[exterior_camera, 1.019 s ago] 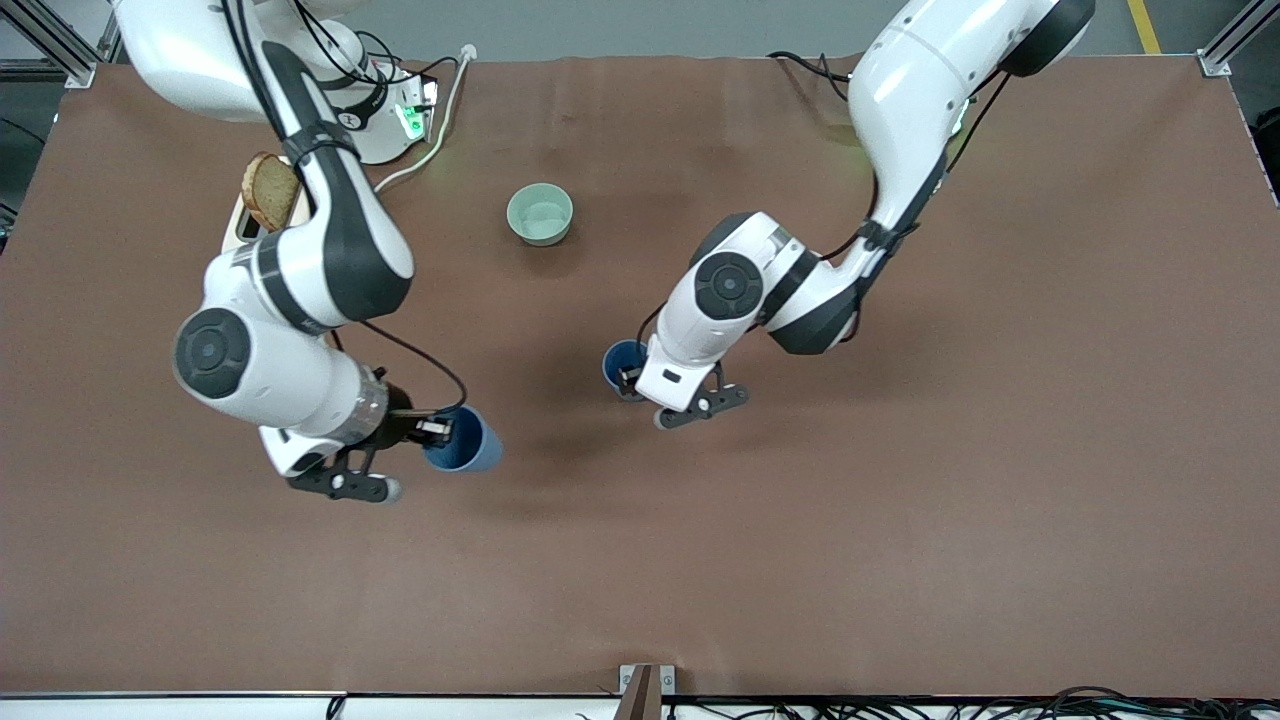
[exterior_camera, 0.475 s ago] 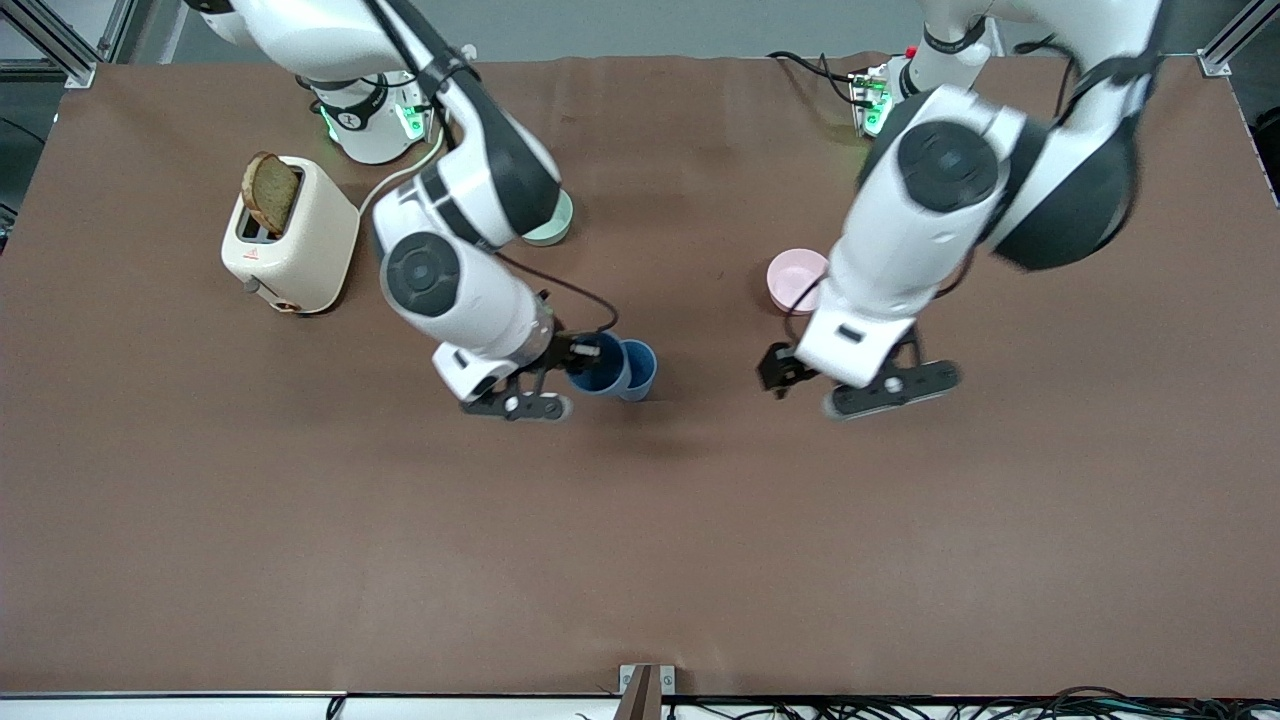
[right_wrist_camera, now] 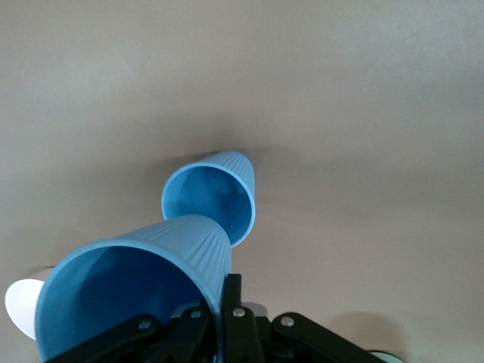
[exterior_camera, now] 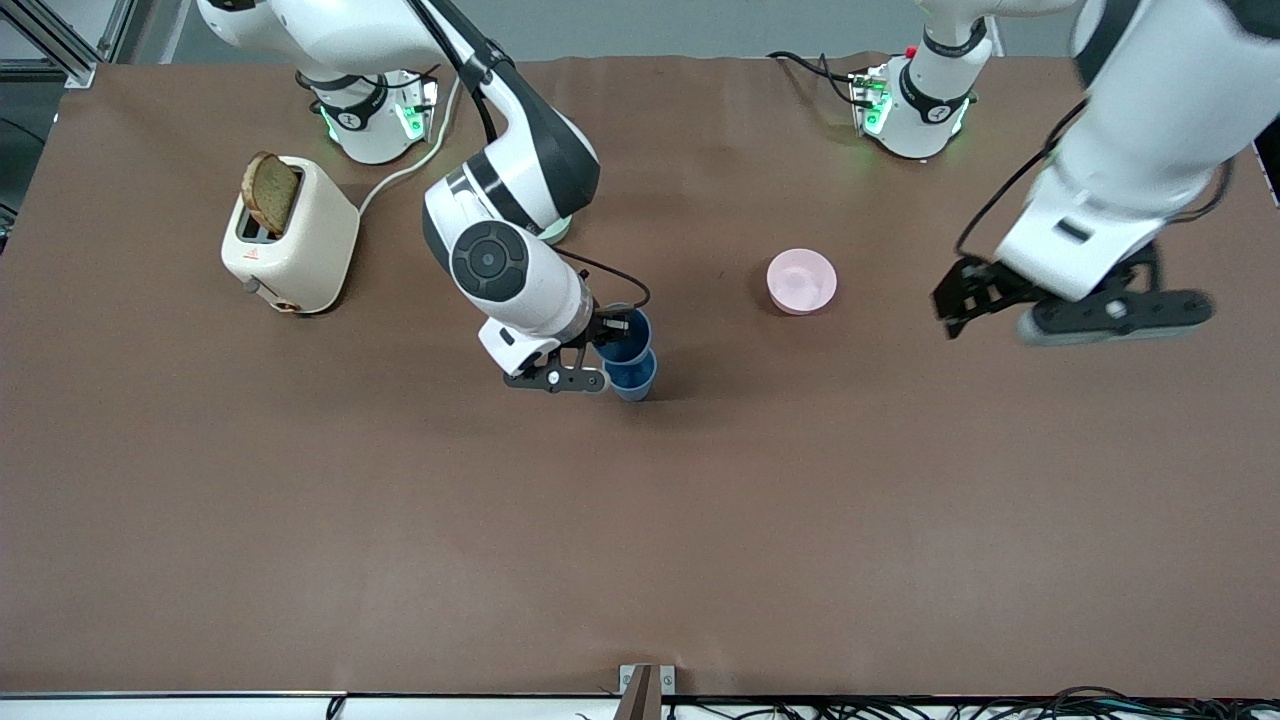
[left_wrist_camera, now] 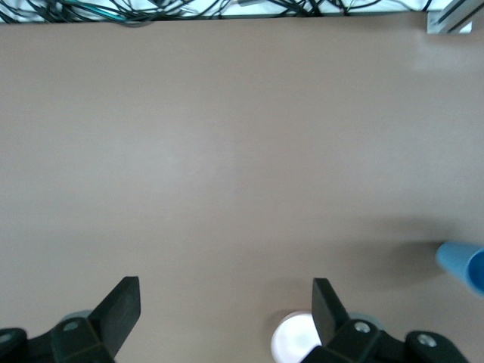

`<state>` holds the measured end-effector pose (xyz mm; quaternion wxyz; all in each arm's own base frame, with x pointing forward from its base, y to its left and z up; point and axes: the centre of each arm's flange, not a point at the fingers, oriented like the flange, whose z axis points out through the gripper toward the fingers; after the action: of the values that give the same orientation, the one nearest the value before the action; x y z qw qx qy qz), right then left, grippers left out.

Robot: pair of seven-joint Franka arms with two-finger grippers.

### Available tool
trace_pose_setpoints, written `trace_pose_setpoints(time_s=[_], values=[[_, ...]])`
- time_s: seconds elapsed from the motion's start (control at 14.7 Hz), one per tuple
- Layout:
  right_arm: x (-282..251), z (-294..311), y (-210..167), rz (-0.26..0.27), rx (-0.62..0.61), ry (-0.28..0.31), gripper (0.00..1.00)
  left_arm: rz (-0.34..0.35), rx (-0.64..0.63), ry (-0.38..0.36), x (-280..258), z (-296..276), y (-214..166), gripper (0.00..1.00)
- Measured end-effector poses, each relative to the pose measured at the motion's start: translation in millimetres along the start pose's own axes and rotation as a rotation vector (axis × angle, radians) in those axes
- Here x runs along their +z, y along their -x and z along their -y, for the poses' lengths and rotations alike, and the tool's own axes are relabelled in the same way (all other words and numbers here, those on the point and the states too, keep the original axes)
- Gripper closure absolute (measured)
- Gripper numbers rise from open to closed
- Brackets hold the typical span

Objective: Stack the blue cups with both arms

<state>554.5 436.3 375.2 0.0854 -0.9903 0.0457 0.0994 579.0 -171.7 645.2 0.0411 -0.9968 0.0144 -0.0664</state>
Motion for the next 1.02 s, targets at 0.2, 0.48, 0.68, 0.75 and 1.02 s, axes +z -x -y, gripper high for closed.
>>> trace_pose_setpoints(time_s=[0.2,0.48,0.68,0.75,1.02], values=[[4,8,8,0.001,-0.014,0.003,0.96,0.029,0.037,0.017,-23,39,15,0.00],[17,16,12,-0.008,-0.023,0.002,0.96,0.078,0.026,0.057,-14,68,27,0.00],[26,21,16,-0.003,-0.023,0.009,0.96,0.101,0.037,0.058,-8,77,41,0.00],[28,21,16,-0.003,-0.021,0.010,0.96,0.102,0.043,0.057,-7,79,45,0.00],[36,20,12,-0.013,-0.015,0.009,0.96,0.100,0.055,0.056,-10,82,53,0.00]])
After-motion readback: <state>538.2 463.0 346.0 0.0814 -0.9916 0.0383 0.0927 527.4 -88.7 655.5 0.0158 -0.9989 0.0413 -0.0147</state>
